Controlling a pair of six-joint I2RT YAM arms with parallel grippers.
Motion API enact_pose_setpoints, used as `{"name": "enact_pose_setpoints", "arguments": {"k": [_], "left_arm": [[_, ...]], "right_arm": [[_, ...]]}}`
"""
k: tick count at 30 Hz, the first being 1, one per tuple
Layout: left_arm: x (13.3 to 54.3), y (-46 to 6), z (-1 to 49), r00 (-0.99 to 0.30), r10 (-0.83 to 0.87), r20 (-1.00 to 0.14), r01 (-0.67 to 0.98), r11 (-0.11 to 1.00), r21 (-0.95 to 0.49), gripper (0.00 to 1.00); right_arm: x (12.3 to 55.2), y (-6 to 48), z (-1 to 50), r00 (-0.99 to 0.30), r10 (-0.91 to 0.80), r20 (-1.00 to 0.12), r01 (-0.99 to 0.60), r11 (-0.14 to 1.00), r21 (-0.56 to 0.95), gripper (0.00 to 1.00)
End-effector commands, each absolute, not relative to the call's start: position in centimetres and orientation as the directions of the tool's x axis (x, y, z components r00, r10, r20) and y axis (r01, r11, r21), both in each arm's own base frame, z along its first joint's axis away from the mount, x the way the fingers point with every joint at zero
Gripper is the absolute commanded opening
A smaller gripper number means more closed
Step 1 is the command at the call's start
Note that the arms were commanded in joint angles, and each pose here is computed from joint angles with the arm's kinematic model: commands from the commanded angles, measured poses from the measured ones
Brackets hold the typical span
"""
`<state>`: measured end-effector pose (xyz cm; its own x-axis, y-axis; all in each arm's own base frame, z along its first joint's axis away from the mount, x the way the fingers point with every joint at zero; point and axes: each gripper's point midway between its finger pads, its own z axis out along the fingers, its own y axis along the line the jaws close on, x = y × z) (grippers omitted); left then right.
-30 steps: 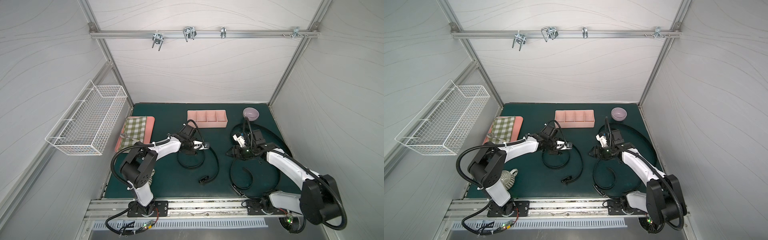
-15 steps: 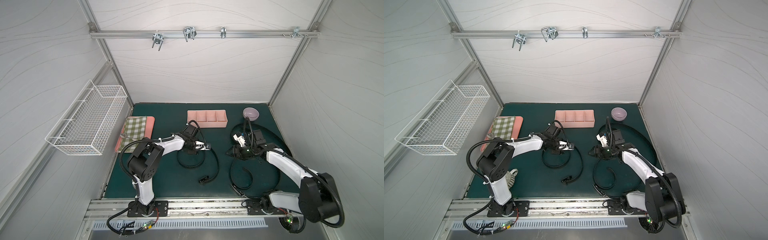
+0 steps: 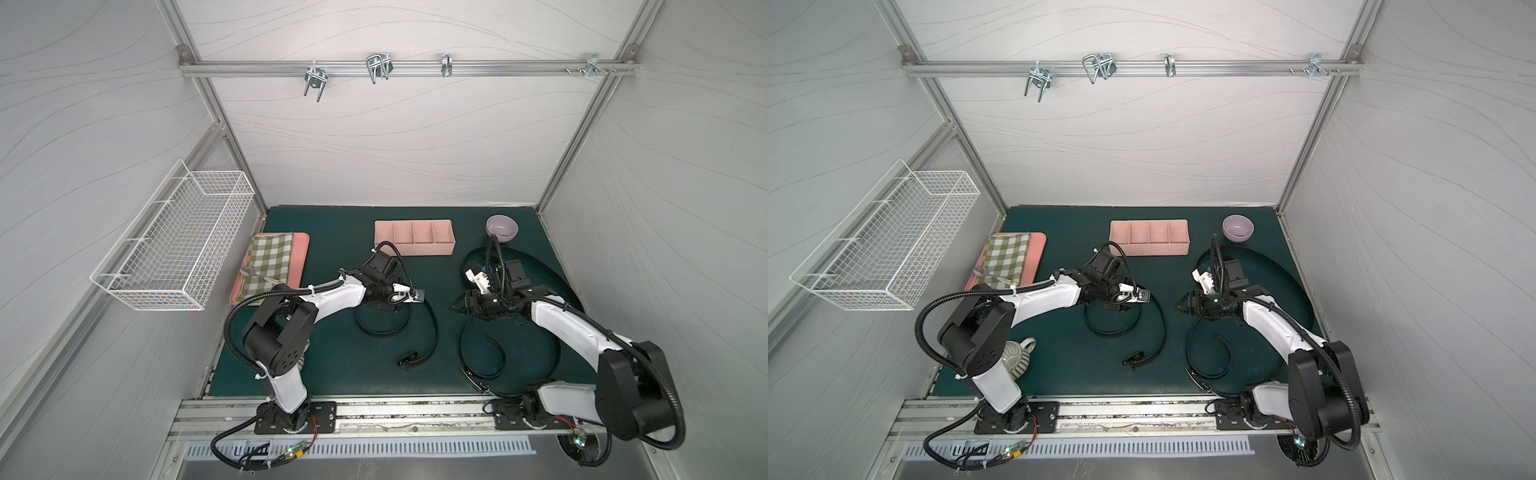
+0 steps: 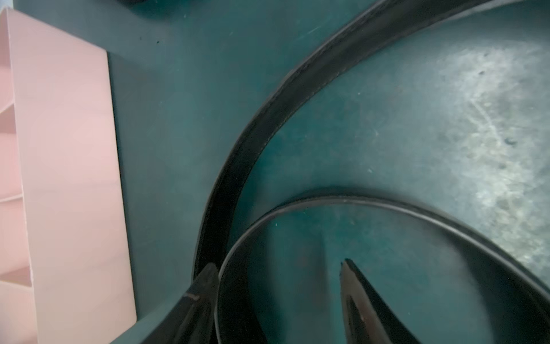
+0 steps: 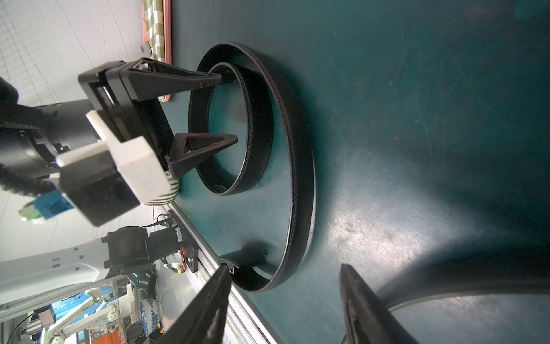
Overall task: Place the belts into the storage roll
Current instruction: Roll the belt at the center of the board.
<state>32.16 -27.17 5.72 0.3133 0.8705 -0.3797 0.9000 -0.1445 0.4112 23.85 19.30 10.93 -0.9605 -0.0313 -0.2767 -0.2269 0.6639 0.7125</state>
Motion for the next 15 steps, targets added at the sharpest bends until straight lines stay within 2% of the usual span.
{"name": "enact_pose_setpoints", "arguments": {"k": [1,15], "left_arm": [[32.4,-28.5,6.2,0.377,0.844,-0.382,0.881,-0.199,0.429,0.59],[33.2,-29.6,4.3,0.408,0.846,-0.344,0.873,-0.251,0.419,0.58]], "right_arm": [[23.8,19.2,10.7,-0.963,-0.025,-0.270,-0.220,0.652,0.725,0.61],[24.0,18.9,10.6,-0.966,-0.004,-0.260,-0.201,0.643,0.739,0.61]]}}
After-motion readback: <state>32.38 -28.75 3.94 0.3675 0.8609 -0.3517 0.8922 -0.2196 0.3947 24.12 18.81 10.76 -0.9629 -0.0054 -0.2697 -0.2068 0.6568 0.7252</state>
